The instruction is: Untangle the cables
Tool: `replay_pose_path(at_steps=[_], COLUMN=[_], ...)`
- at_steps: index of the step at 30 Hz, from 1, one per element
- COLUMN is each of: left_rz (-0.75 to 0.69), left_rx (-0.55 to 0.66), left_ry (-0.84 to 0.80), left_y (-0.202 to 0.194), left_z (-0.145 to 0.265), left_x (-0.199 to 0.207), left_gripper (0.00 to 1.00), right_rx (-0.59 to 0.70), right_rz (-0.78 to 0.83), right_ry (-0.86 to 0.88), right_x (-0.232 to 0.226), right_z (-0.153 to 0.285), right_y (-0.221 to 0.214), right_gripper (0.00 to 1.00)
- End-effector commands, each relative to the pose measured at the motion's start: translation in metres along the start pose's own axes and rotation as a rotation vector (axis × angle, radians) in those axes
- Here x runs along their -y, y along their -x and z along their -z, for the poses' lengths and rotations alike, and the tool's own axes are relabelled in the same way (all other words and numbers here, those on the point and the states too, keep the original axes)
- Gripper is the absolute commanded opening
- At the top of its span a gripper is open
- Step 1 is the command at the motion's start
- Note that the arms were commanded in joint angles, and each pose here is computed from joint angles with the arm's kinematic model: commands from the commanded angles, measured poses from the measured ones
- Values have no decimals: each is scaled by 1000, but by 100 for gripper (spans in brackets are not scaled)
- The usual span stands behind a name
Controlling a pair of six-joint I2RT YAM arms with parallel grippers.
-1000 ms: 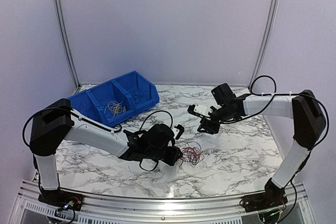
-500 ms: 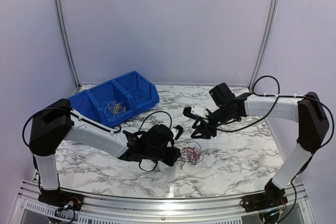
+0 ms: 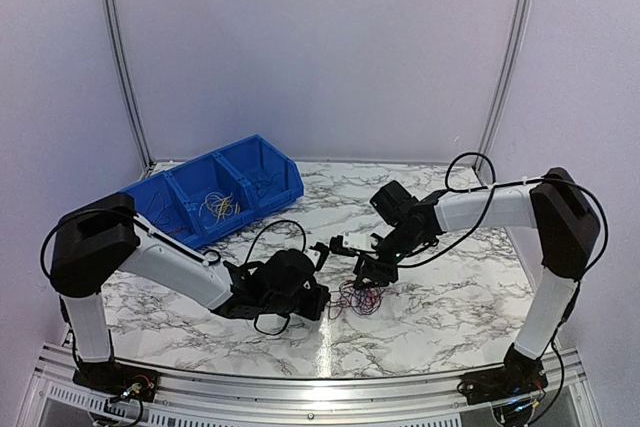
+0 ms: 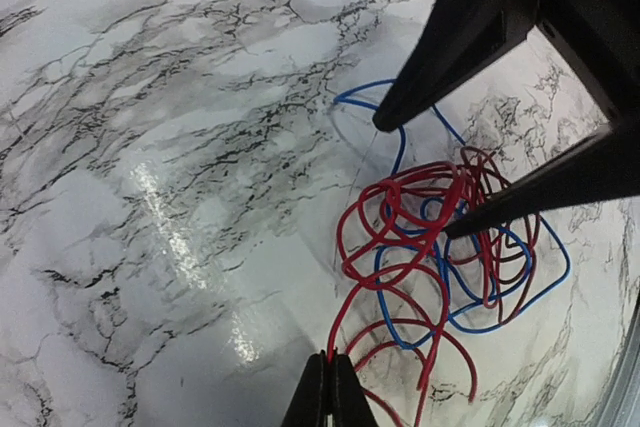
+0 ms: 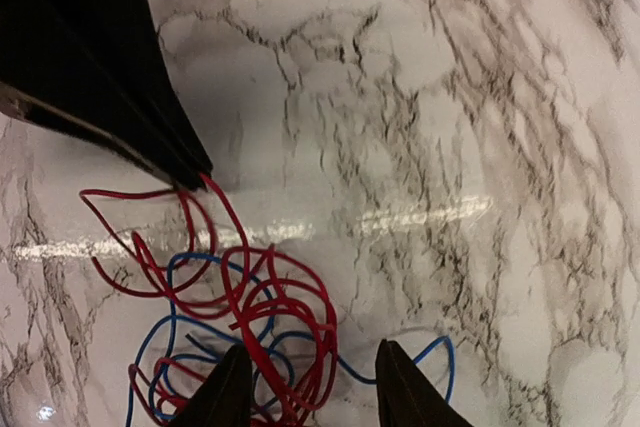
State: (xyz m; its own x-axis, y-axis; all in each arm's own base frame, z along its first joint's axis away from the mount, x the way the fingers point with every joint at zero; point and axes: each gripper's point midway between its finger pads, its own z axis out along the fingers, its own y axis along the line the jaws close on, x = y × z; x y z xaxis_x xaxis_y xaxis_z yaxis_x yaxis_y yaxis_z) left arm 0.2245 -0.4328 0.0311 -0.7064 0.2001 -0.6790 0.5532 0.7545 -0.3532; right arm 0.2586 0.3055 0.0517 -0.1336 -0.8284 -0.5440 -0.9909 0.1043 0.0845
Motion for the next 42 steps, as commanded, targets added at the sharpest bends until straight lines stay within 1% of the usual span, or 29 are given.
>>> replay_pose_path(at_steps=[1, 4, 6, 8, 9, 12, 14, 19, 21, 24, 26, 30, 33, 34, 39, 41, 42], left_rz=[42, 53, 57, 58, 55, 44, 38, 18, 8, 14, 20, 17, 12, 3, -44, -37, -22], left_rx=[138, 171, 195, 225, 239, 303, 349, 469, 526, 618, 662, 690, 686, 671, 604, 598, 607], left_ry=[-21, 11, 34, 56, 61, 53, 81, 245, 283, 293, 280, 265, 245, 240, 202, 181, 165], left_y=[39, 41, 43, 46, 48, 61, 68, 92, 106, 126, 135, 144, 144, 142, 138, 138, 138], left_z=[25, 39, 51, 64, 72, 104, 129, 205, 238, 281, 297, 310, 305, 298, 268, 262, 262], left_x=[7, -3, -10, -18, -21, -23, -31, -64, -70, -72, -70, -66, -62, -60, -45, -41, -39], left_gripper=[0, 0, 0, 0, 0, 0, 0, 0, 0, 0, 0, 0, 0, 0, 0, 0, 0], right_rx=[-86, -118, -136, -157, -168, -199, -217, -235, -241, -247, -250, -253, -264, -267, -302, -306, -309], right_rz=[-6, -17, -20, -20, -21, -33, -47, -72, -82, -93, -100, -132, -162, -171, -212, -240, -258], right_ry=[-87, -129, -153, -181, -192, -223, -246, -280, -294, -302, -308, -331, -337, -345, -437, -472, -486], right_x=[18, 26, 31, 36, 38, 45, 51, 62, 67, 70, 73, 81, 89, 92, 115, 125, 130], right_z=[-7, -9, -9, -10, -11, -11, -10, -5, -3, -1, 0, 6, 10, 12, 30, 40, 46], right_y=[-8, -14, -18, -24, -27, -34, -38, -47, -50, -53, -55, -61, -71, -73, -91, -100, -105], right_gripper=[36, 20, 7, 3, 0, 0, 0, 0, 0, 0, 0, 0, 0, 0, 16, 21, 22])
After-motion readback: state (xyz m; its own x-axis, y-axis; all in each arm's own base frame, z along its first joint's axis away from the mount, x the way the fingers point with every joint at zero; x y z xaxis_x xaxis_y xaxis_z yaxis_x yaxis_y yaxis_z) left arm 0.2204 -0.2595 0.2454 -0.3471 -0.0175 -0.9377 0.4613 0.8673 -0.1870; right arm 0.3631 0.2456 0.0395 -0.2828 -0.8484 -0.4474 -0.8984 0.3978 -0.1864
